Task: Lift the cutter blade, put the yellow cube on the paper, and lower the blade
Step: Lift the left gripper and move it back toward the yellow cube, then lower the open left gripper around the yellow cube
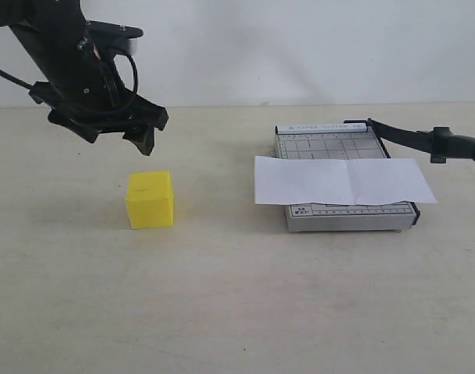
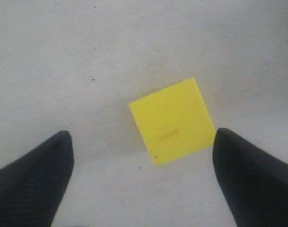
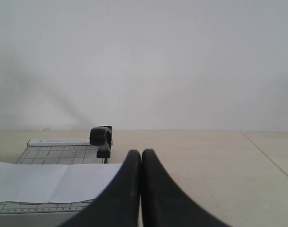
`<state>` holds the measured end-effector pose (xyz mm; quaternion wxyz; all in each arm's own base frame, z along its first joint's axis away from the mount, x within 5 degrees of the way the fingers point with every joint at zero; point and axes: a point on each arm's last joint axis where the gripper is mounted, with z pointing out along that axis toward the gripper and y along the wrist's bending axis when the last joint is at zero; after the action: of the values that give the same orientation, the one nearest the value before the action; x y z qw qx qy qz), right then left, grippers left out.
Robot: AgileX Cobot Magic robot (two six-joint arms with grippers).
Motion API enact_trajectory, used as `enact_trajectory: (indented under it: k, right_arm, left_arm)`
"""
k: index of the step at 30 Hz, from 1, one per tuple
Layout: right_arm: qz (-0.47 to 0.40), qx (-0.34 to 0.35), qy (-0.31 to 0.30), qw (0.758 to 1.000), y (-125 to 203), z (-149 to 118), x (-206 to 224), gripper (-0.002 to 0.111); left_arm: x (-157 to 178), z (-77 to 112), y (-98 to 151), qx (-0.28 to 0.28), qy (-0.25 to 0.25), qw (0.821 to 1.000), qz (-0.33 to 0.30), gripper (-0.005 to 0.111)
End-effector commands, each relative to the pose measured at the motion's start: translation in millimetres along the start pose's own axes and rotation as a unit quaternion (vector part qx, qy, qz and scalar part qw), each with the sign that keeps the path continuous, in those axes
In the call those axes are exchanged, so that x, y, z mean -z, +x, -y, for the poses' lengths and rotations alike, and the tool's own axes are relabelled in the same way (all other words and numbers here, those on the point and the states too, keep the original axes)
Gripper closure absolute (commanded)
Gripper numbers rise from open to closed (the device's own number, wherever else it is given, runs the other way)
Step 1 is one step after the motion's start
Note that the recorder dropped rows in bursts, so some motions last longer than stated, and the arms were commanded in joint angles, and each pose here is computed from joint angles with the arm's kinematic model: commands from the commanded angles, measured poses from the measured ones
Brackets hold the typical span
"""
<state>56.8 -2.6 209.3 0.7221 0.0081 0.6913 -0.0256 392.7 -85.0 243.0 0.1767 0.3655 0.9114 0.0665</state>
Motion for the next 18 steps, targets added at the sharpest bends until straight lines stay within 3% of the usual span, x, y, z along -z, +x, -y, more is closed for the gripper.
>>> enact_trajectory:
  k: [1,7,13,18]
  right_arm:
    - [0.007,0.0,0.0,1.0,-1,0,0,0.108]
    - [0.007,0.0,0.0,1.0,-1,0,0,0.108]
    - [0.007,0.0,0.0,1.0,-1,0,0,0.108]
    - [0.01,0.0,0.0,1.0,-2,0,0,0.108]
  left_arm:
    - [2,0.8,1,0.029,0.004,1.0,0.0,0.03]
    - [2,3.7,-3,0.078,0.021,0.996,0.022,0.03]
    - [-1,4.0,-7,0.091,0.025,0.995,0.041,0.03]
    - [-22,9.2,-5,0.111,0.05,0.993,0.009,0.02]
